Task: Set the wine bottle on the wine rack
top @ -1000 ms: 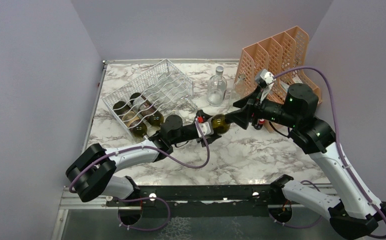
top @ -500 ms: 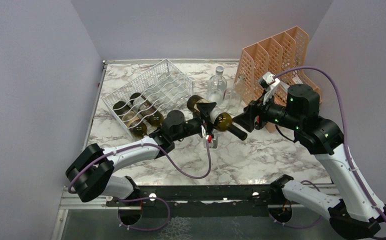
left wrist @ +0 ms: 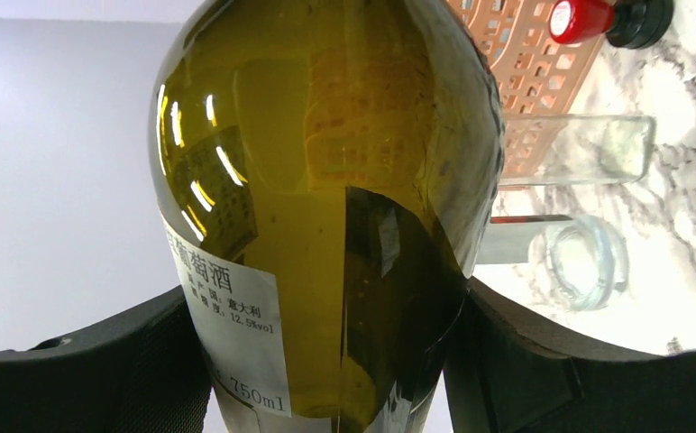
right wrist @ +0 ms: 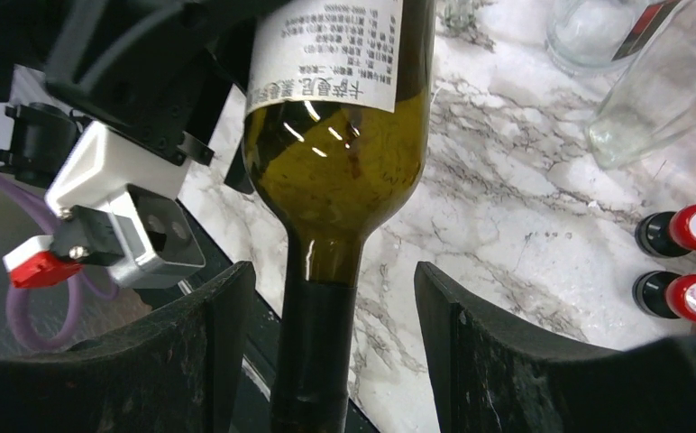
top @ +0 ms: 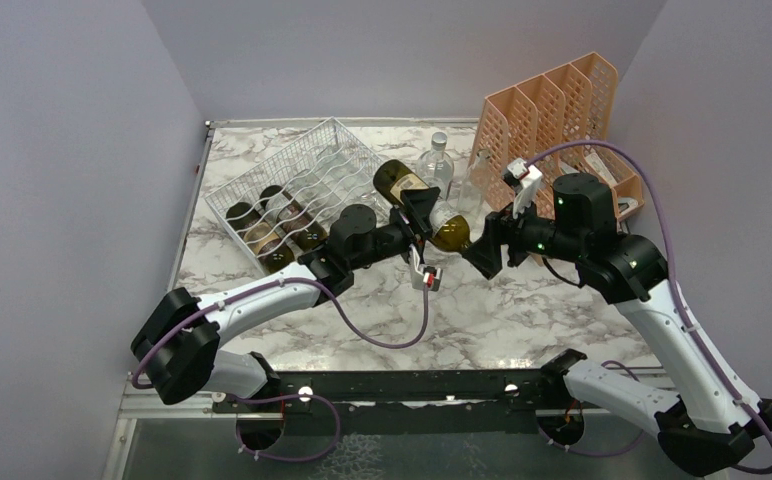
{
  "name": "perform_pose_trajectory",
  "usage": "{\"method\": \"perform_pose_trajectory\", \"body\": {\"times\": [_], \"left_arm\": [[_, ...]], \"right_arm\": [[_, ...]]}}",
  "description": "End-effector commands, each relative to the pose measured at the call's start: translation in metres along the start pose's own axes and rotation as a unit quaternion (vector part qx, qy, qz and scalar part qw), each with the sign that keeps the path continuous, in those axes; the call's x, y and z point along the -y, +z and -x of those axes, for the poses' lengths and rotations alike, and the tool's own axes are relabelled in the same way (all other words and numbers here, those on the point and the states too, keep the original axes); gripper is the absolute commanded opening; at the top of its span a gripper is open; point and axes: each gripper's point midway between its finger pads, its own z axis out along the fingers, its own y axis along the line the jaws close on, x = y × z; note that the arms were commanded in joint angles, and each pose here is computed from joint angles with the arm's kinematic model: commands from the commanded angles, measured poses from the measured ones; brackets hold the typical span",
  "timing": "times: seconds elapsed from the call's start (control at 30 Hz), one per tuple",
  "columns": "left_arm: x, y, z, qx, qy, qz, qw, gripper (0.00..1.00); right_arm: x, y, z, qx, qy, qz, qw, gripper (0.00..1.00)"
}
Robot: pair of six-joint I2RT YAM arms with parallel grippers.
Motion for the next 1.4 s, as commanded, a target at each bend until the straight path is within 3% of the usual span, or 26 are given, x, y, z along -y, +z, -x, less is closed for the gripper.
{"method": "perform_pose_trajectory", "body": {"times": [0.0,0.2,0.8,0.9,1.03,1.1,1.13,1.27,1.3,1.33,1.37], "left_arm": [[-0.076,-0.012,0.005,-0.013,0.095,0.076,0.992,0.0],[-0.062,-0.01,-0.006,-0.046,0.117,0.045,0.991,0.0],[-0.063,-0.008,0.002,-0.031,0.095,0.044,0.994,0.0],[-0.061,-0.007,0.002,-0.032,0.088,0.042,0.995,0.0],[-0.062,-0.009,0.0,-0.038,0.083,0.044,0.995,0.0],[-0.061,-0.009,0.0,-0.038,0.078,0.043,0.995,0.01],[-0.06,-0.009,0.0,-0.037,0.074,0.043,0.996,0.07],[-0.049,-0.008,0.003,-0.027,0.066,0.033,0.997,0.52],[-0.046,-0.008,0.004,-0.025,0.061,0.031,0.997,0.87],[-0.045,-0.008,0.003,-0.026,0.054,0.031,0.998,0.98],[-0.045,-0.007,0.004,-0.026,0.044,0.031,0.998,0.99]], "right_arm": [[0.003,0.012,-0.014,-0.025,0.018,0.0,1.0,0.68],[0.001,0.034,-0.029,-0.049,0.039,0.029,0.998,0.65],[0.005,0.072,-0.048,-0.069,0.087,0.046,0.993,0.47],[0.005,0.075,-0.049,-0.067,0.092,0.049,0.992,0.38],[0.006,0.074,-0.047,-0.063,0.091,0.045,0.993,0.06],[0.008,0.073,-0.044,-0.057,0.089,0.037,0.994,0.01],[0.009,0.072,-0.041,-0.052,0.087,0.032,0.994,0.01],[0.014,0.064,-0.025,-0.015,0.079,0.01,0.997,0.01],[0.016,0.062,-0.021,-0.006,0.078,0.003,0.997,0.01],[0.018,0.06,-0.017,0.004,0.077,-0.006,0.997,0.01],[0.02,0.058,-0.013,0.014,0.077,-0.015,0.997,0.01]]}}
